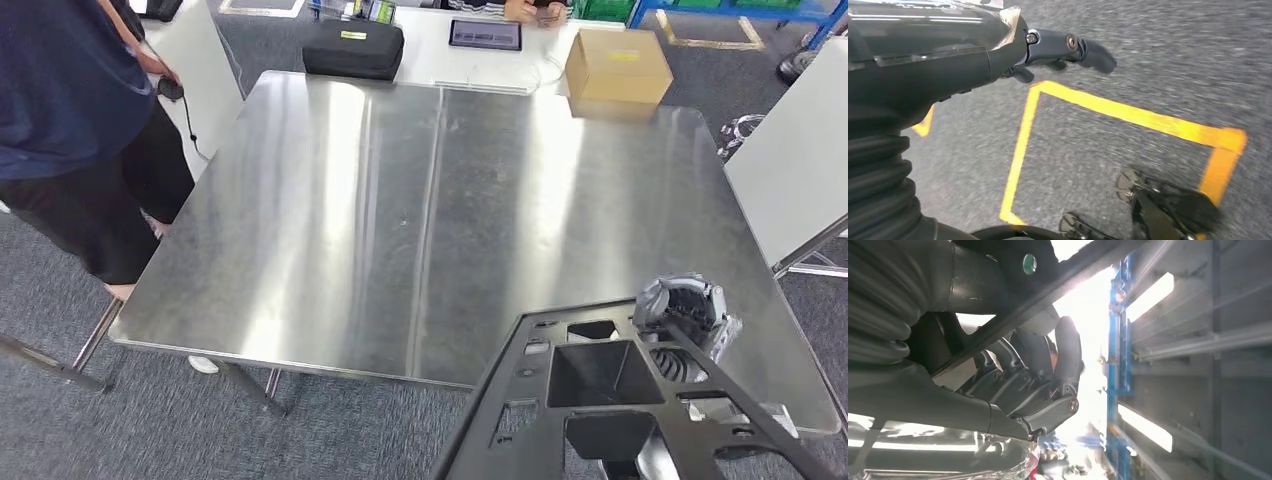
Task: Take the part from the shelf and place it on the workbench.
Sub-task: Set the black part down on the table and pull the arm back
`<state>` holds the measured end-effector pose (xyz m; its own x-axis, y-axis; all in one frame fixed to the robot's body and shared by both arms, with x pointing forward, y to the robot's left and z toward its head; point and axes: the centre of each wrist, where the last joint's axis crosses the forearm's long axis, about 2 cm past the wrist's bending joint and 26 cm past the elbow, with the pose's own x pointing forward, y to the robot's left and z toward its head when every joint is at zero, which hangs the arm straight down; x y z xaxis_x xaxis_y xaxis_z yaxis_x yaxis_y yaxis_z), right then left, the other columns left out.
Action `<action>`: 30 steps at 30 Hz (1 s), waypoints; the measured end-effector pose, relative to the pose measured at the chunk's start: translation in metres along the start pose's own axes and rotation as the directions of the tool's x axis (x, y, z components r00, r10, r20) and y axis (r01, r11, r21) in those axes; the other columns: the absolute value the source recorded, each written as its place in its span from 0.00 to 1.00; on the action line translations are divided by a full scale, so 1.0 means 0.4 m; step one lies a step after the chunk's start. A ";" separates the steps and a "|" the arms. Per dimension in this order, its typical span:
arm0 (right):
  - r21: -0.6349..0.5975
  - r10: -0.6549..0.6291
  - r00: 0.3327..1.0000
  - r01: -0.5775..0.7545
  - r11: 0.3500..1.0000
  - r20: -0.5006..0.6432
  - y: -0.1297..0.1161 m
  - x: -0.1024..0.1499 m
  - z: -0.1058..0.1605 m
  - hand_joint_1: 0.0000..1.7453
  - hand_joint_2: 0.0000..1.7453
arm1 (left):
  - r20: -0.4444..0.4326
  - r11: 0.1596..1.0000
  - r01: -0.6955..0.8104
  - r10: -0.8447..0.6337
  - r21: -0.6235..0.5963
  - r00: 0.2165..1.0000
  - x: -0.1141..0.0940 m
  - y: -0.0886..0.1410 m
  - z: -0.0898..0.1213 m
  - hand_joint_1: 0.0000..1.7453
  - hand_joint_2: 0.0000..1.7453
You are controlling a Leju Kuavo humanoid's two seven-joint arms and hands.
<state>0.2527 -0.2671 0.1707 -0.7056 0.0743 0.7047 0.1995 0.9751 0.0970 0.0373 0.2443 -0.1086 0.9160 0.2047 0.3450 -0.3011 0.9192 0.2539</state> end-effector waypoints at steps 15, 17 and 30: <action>0.171 -0.011 0.997 0.022 0.985 -0.070 0.064 -0.022 -0.001 1.00 1.00 | -0.034 1.000 0.020 -0.020 0.021 0.999 0.007 -0.002 -0.001 0.00 1.00; 0.184 -0.015 0.997 0.028 0.983 -0.074 0.072 -0.025 -0.003 1.00 1.00 | -0.036 1.000 0.021 -0.020 0.021 0.999 0.006 -0.002 -0.001 0.00 1.00; 0.232 0.029 0.991 0.002 0.973 -0.130 0.096 -0.055 -0.013 1.00 1.00 | -0.035 0.999 0.034 -0.034 0.012 0.999 0.008 -0.001 -0.001 0.00 1.00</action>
<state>0.2796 -0.2324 0.1627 -0.6050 0.0743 0.7927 0.0344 0.9971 -0.0672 0.0403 0.2448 -0.1082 0.9343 0.1853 0.3045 -0.2729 0.9215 0.2765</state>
